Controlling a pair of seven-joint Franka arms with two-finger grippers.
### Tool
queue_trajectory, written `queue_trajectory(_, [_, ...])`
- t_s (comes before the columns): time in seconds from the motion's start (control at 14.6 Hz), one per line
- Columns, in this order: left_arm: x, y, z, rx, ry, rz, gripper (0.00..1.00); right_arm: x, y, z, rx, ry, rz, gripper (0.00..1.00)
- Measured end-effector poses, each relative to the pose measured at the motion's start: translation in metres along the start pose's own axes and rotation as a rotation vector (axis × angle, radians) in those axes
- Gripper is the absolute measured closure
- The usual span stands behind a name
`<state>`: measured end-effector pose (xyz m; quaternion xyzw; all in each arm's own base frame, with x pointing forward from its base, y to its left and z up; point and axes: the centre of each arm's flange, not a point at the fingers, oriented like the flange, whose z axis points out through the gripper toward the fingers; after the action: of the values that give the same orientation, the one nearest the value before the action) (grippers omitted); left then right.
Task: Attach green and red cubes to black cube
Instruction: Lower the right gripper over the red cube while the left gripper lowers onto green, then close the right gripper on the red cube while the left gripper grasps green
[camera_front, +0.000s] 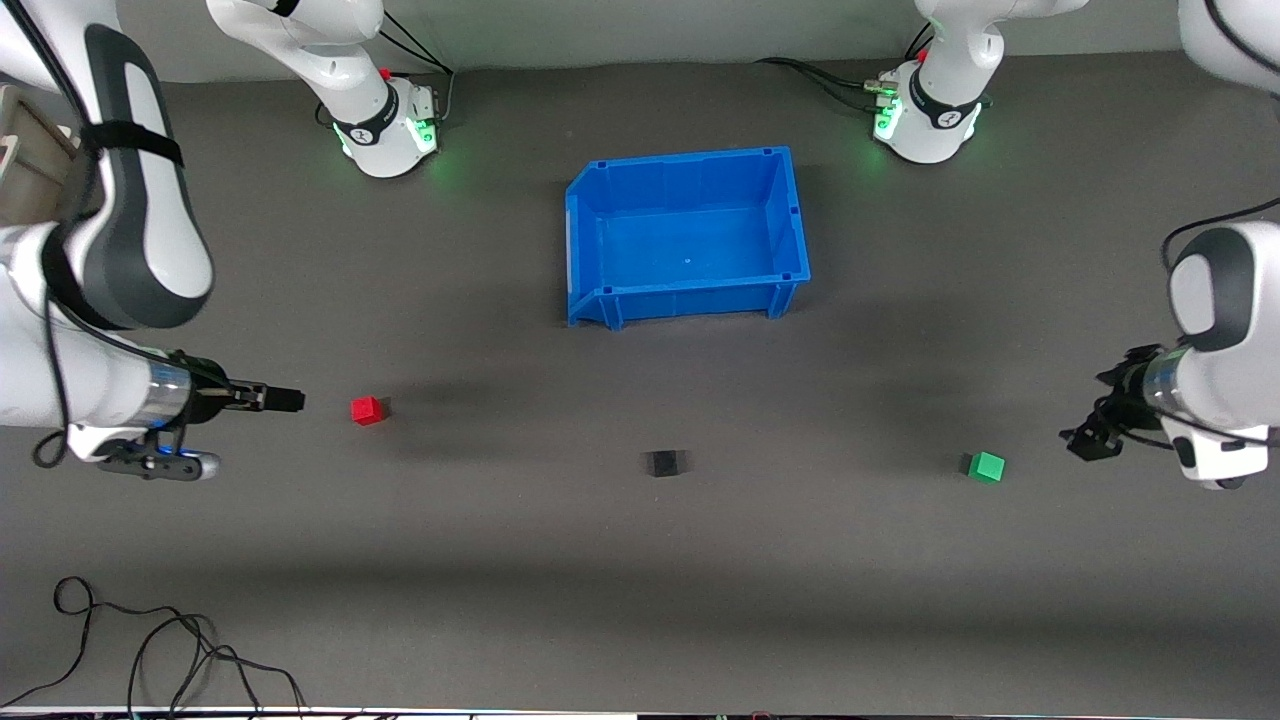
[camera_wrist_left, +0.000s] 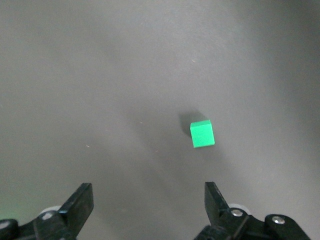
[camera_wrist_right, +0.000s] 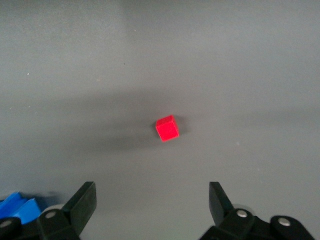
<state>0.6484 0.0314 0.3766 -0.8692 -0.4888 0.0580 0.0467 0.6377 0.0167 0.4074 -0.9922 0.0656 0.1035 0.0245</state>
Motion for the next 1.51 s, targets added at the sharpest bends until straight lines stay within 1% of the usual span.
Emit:
queue_trajectory(0.14, [0.007,0.013,0.031,-0.015,0.002,-0.154,0.00,0.004,0.001,0.030,0.004,0.038,-0.028,0.00])
queue_trajectory(0.21, [0.010,0.019,0.049,-0.020,0.003,-0.207,0.00,0.006,0.002,0.047,0.006,0.055,-0.038,0.00])
queue_trajectory(0.34, [0.014,0.031,0.085,-0.030,-0.009,-0.265,0.00,0.006,0.003,0.080,0.007,0.074,-0.048,0.00])
queue_trajectory(0.55, [0.016,0.042,0.124,-0.047,-0.045,-0.305,0.04,0.002,0.000,0.115,0.008,0.099,-0.061,0.00])
queue_trajectory(0.62, [0.016,0.044,0.132,-0.049,-0.058,-0.315,0.11,0.001,-0.002,0.124,0.005,0.106,-0.068,0.00])
queue_trajectory(0.82, [0.012,0.052,0.154,-0.050,-0.061,-0.309,0.12,-0.001,-0.002,0.155,-0.028,0.126,-0.103,0.00])
queue_trajectory(1.03, [0.005,0.063,0.178,-0.059,-0.052,-0.293,0.09,-0.005,0.001,0.191,-0.031,0.152,-0.167,0.00])
queue_trajectory(1.16, [0.004,0.063,0.182,-0.051,-0.037,-0.271,0.08,-0.009,0.002,0.213,-0.028,0.166,-0.180,0.00])
queue_trajectory(1.3, [0.005,0.063,0.186,-0.033,-0.008,-0.233,0.08,-0.012,0.003,0.222,-0.027,0.166,-0.184,0.00])
queue_trajectory(1.51, [0.007,0.061,0.192,-0.017,0.007,-0.198,0.08,-0.012,0.003,0.223,-0.028,0.164,-0.187,0.00])
